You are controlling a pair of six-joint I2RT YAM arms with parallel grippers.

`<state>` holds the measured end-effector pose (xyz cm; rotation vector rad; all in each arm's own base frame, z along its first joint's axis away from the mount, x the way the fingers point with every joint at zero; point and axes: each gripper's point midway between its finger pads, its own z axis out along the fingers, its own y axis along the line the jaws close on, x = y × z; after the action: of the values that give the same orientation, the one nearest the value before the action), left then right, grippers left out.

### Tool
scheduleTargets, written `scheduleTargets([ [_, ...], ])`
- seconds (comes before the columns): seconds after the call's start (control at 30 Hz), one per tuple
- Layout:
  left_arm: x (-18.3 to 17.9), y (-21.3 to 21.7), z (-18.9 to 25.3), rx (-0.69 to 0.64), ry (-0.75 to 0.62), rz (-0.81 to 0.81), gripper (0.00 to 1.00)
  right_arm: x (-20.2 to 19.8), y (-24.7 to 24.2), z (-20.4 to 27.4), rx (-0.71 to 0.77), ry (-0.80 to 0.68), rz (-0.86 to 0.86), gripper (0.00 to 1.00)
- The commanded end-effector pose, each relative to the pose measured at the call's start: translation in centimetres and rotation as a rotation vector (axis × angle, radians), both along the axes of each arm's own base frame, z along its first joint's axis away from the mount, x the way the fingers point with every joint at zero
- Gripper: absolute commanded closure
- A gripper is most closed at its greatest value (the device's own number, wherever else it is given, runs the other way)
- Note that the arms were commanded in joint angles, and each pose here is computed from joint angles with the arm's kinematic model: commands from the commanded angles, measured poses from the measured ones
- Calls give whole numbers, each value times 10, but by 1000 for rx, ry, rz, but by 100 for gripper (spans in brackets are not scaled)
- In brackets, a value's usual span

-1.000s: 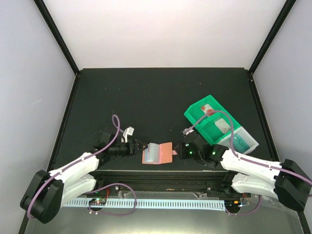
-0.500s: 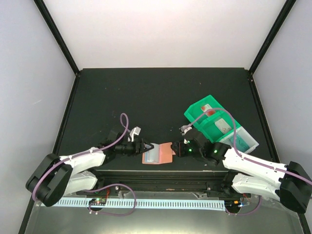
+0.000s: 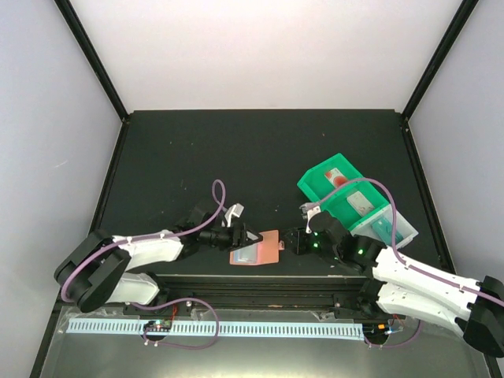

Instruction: Take the credit cards out of the card holder

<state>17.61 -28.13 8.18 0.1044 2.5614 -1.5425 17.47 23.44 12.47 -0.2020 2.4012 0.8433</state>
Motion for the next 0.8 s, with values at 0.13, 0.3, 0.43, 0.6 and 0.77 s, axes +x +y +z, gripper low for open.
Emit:
scheduleTargets([
  [0.13, 21, 21, 16, 125, -131, 134, 27, 0, -5, -8, 4, 3, -20, 69],
  [0.3, 20, 32, -3, 232, -113, 142, 23, -2, -6, -12, 17, 10, -23, 69],
  [0.43, 21, 26, -7, 208, -90, 129, 22, -4, -3, -8, 25, 15, -8, 69],
  [0.6, 23, 19, -6, 187, -77, 123, 22, -5, -6, -9, 15, 12, -7, 69],
  [0.77, 23, 16, -6, 182, -65, 116, 23, -4, -7, -7, 18, 8, -16, 69],
])
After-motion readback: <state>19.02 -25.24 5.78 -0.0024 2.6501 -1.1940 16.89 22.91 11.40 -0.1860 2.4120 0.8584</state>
